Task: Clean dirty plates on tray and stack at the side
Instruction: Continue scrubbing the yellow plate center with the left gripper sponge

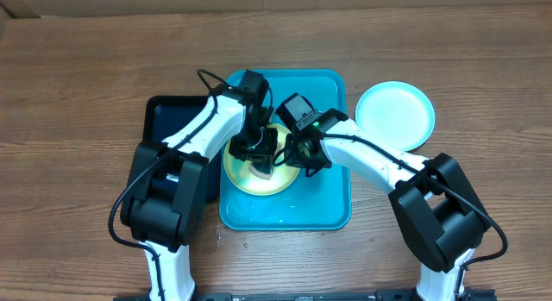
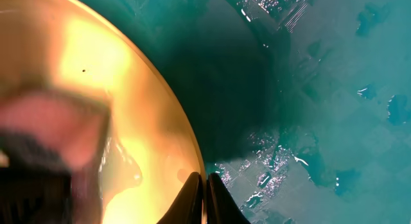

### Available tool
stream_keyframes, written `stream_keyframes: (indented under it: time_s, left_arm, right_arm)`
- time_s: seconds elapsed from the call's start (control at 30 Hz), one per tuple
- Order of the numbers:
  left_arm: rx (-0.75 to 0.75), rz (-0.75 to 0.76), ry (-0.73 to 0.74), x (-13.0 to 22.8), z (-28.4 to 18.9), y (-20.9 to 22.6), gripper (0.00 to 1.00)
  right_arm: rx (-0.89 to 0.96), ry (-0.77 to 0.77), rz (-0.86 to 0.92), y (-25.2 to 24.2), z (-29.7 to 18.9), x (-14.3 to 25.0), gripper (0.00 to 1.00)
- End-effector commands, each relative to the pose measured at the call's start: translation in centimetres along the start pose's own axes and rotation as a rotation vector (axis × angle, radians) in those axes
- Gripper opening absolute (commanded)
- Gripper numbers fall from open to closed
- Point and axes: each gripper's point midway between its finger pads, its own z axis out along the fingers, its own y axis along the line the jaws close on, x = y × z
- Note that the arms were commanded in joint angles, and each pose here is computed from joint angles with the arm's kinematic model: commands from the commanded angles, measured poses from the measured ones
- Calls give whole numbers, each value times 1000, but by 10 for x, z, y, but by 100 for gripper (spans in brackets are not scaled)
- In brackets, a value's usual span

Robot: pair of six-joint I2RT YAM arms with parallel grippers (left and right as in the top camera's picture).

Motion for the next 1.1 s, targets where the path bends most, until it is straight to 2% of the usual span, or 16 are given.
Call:
stream_keyframes:
  time_s: [0.0, 0.27, 0.5, 0.77, 1.07]
  left_arm:
    - [-15, -61, 79, 15, -9, 14, 4]
    - [-41, -91, -12, -17, -61, 28, 4]
    - [-54, -67, -20, -17, -47, 25, 4]
    - [3, 18, -110, -38, -38, -5, 4]
    - [47, 23, -77, -32, -27, -13, 4]
  right_arm:
    - [-6, -20, 2, 2, -5, -3, 5]
    - [-7, -20, 2, 2, -5, -4, 5]
    - [-2, -16, 3, 2, -3, -3, 5]
    - [12, 0, 3, -1, 6, 0, 5]
    - [12, 0, 3, -1, 7, 0, 5]
